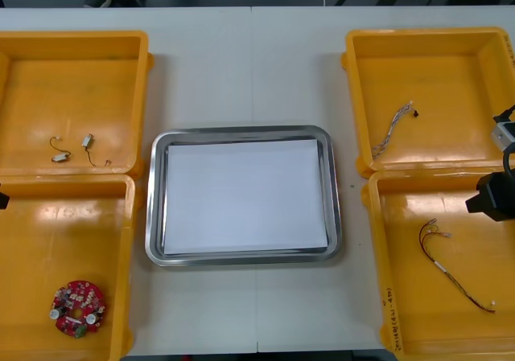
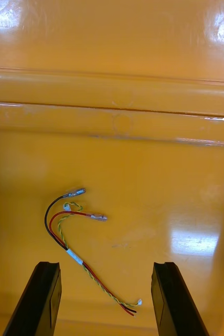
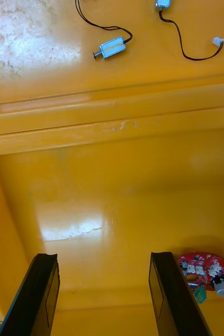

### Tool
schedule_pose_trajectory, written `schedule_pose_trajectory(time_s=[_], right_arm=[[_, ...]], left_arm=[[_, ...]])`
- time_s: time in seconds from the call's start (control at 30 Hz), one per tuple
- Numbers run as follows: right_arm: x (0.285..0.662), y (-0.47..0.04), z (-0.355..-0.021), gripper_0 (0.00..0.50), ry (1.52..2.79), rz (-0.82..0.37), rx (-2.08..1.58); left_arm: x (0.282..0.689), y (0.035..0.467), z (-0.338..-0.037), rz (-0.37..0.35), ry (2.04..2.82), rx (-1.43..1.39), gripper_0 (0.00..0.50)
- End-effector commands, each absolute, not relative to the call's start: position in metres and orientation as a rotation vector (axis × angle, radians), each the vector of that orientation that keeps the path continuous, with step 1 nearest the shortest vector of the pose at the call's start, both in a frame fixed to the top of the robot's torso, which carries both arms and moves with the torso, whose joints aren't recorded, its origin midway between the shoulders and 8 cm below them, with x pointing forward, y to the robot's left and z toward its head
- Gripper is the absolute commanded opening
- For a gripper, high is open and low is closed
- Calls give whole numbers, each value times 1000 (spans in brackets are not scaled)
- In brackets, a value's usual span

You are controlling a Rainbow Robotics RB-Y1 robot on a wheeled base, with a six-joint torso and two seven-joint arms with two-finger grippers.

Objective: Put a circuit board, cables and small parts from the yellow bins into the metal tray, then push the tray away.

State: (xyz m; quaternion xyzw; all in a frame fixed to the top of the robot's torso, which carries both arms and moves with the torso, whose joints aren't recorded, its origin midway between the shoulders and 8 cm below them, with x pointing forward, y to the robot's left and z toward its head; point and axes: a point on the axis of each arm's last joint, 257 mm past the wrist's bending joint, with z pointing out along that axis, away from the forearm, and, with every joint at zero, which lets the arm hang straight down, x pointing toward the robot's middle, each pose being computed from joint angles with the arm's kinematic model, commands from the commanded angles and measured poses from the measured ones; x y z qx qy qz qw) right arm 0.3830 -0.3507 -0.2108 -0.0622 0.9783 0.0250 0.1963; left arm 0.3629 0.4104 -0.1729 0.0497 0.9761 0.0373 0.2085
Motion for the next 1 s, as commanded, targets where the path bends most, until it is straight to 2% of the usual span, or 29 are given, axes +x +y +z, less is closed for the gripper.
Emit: schedule_pose_trajectory(time_s=[0.03, 1.0], right_arm=[[377, -362, -210, 500, 2762, 22, -148], [377, -362, -210, 500, 2762, 22, -148]], left_arm=[[357, 419, -168, 140, 2716, 26, 500], [357, 419, -168, 140, 2716, 26, 500]])
